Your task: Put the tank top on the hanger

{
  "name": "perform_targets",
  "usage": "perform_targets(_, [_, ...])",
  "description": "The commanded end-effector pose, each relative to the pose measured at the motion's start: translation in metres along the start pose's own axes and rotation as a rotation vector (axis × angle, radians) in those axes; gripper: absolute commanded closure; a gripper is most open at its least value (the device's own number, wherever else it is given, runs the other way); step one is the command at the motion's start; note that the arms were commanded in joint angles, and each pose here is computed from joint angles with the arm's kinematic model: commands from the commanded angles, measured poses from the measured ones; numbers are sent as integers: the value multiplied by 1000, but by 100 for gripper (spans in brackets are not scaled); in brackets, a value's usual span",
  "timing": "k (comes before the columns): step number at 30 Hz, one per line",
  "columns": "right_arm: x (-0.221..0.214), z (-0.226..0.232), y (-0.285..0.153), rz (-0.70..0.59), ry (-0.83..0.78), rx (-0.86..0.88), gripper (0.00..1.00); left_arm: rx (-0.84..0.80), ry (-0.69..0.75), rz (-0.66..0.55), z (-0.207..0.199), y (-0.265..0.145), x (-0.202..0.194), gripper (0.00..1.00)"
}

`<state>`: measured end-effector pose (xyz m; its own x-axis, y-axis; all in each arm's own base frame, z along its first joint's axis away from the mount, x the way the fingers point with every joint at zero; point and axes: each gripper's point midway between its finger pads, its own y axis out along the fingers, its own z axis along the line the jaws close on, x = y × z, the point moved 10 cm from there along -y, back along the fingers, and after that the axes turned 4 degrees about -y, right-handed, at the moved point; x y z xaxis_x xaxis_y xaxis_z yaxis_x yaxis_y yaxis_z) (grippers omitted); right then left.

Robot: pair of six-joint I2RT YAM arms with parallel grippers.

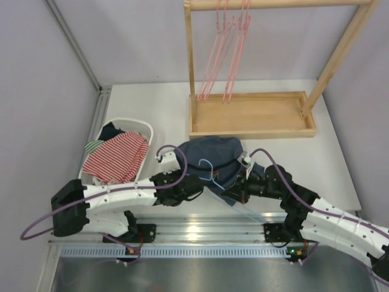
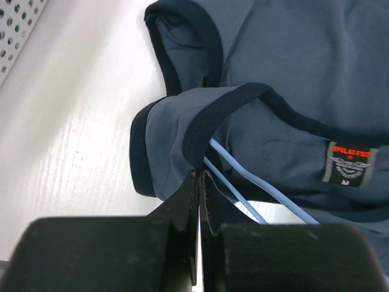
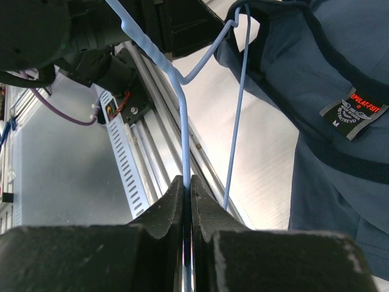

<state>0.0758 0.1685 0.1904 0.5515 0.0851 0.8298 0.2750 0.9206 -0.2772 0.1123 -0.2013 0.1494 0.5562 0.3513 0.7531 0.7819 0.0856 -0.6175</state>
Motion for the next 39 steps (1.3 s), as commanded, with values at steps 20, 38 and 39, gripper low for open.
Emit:
perform_targets(20, [20, 21, 10, -42, -80, 231, 100, -430, 225, 66, -29, -65, 50, 100])
perform_targets(38, [53, 16, 60, -99, -95, 247, 100, -544, 213, 50, -24, -67, 48, 97])
perform_targets(39, [50, 15, 63, -82, -88, 246, 100, -541, 217, 52, -23, -65, 46, 94])
